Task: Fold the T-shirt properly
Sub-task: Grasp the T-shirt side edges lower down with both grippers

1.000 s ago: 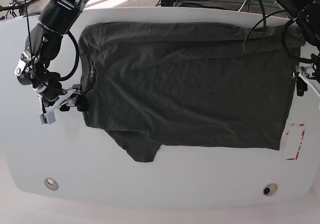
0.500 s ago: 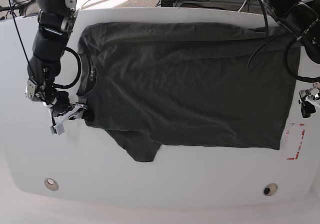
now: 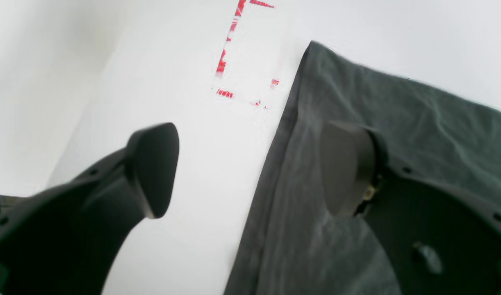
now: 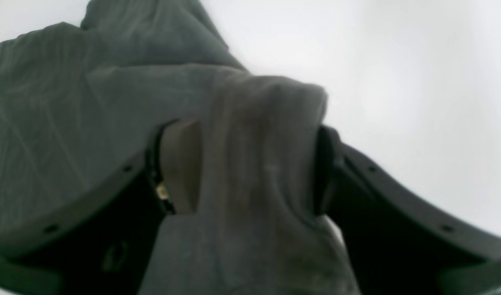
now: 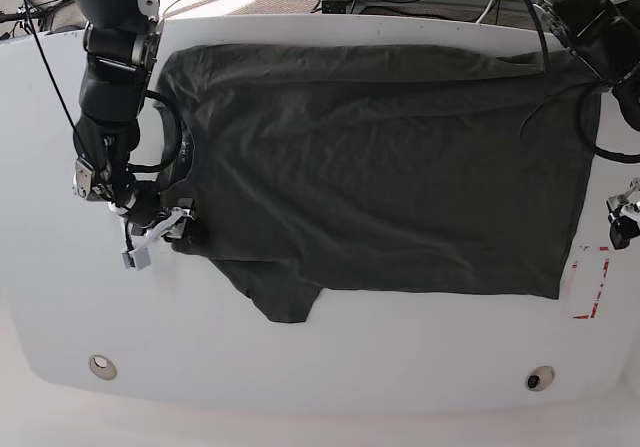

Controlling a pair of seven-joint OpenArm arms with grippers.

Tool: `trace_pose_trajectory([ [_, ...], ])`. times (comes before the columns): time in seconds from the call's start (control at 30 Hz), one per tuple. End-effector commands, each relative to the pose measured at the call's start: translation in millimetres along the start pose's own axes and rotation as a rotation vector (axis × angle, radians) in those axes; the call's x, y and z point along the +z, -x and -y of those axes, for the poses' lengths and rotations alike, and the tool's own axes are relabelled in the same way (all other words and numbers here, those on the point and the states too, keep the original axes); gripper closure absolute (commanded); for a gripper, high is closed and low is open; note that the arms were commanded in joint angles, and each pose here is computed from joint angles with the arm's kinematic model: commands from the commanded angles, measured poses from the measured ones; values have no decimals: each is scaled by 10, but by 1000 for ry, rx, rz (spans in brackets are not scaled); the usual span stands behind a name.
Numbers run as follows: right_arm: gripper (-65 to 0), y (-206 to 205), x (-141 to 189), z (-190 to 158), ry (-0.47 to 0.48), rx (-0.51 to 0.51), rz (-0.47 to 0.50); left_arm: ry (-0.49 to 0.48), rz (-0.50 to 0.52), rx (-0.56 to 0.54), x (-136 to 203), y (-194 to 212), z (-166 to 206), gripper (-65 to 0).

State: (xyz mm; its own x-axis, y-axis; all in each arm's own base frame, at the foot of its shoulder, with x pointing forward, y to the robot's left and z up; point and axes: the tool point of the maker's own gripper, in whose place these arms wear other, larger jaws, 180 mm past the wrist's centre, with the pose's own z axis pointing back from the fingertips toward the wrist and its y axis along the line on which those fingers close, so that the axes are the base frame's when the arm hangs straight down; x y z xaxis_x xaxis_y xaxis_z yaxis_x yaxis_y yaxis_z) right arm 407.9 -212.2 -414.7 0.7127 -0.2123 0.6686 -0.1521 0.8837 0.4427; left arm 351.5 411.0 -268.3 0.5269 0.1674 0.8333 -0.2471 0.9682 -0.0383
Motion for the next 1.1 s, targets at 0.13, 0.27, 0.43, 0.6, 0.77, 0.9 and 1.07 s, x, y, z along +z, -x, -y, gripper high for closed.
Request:
trace_pose_trajectory([
  [0.13, -330, -109, 22, 8, 3, 19, 7, 27, 16, 20, -330, -116, -148, -499],
  [0.27, -323, -109, 22, 8, 3, 19, 7, 55, -17, 56, -605, 67, -135, -499],
  [0.43, -162, -110, 22, 6, 2, 18, 8, 90, -47, 113, -866, 262, -8, -499],
  [0.6, -75, -114, 22, 3, 0, 16, 10, 116, -65, 112, -1004, 374, 140, -499],
  [0.77, -71, -119, 32, 14, 1, 9, 16, 159, -88, 111, -1132, 495, 409, -499],
  [0.9, -71, -124, 36, 21, 3, 9, 18, 157, -98, 153, -1185, 572, 411, -499],
  [1.07, -70, -110, 39, 25, 3, 6, 17, 153, -103, 168, -1201, 618, 405, -499],
])
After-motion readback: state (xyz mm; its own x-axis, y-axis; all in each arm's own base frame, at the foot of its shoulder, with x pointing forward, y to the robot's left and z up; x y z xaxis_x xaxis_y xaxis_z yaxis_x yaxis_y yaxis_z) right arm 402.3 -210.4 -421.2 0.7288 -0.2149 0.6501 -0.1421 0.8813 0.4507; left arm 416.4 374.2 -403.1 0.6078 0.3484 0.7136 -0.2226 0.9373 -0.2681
